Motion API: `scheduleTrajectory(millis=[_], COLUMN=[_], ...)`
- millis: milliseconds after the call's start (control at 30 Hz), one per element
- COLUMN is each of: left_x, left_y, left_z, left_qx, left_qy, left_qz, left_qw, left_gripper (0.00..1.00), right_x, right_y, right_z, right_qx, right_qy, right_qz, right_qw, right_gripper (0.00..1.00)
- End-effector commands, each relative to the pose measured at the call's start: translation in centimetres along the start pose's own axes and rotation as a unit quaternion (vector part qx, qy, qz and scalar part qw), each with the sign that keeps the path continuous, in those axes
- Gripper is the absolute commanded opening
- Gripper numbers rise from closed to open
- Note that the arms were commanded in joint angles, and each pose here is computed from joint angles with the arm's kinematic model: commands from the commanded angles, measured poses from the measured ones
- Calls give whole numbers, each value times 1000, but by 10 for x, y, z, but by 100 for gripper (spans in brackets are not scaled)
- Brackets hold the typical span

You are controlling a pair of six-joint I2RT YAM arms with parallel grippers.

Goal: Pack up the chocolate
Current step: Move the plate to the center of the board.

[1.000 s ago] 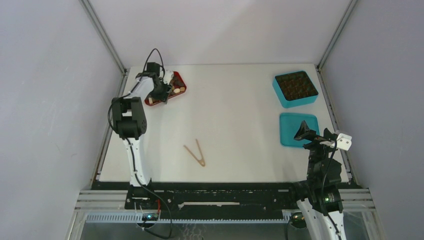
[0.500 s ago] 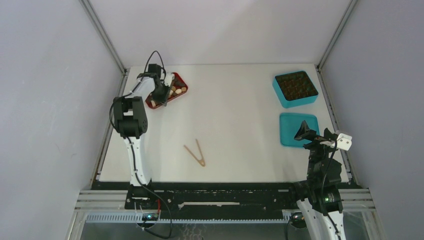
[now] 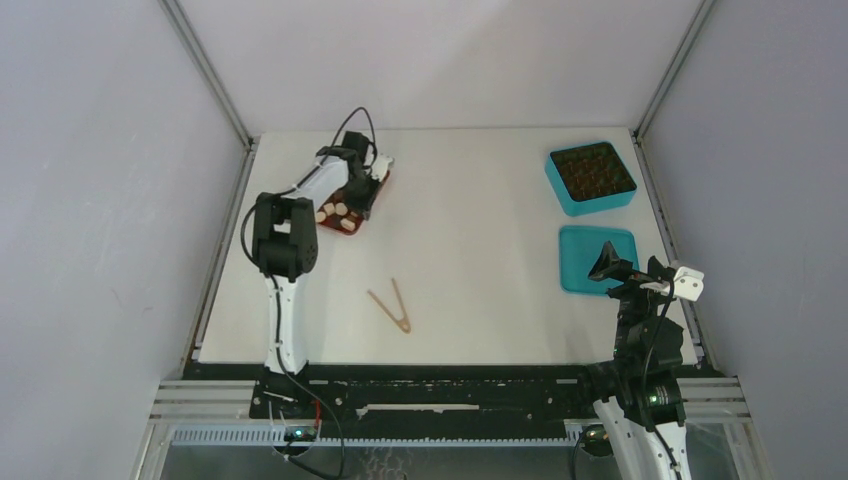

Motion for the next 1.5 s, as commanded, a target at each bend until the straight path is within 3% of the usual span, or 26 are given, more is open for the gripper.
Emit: scheduleTrajectory(millis=[0,333,700,1067,1400,1467], left_x=[20,21,19,37,46,51], left_y=[-61,-174,-276,-314,-337,-338], left_z=[-23,-44,-5,17,33,35], left_qx=[-10,-59,-131,-146,-129,-121], left_qy=[-23,-37,-3,-22,-35,-40], left_qz=[57,117,157,179,200,198], left_qw=[998,991,979,973,971,972], left_gripper=[11,10,11,16,20,26], right_x=[13,16,20,20,-16,-28], right_y=[6,10,16,25,61,70], right_z=[-33,-36,-40,-48,-34,-30], right_qx=[-33,-40,-45,-45,-72,-77], right_qy=[-66,-66,-63,-55,89,107], right_qz=[-27,-41,-57,-81,-81,-84], right_qw=[997,996,995,994,990,988], right_gripper=[100,100,100,100,100,100])
Point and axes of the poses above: each gripper's point midway between its finger pads, its own x axis back along the fingers, its own y axis along the line the jaws close on, z = x × y, the point moved 4 cm from there along x, back along the fingers, and after that the axes turned 8 degrees about -x, right-handed, at the moved point
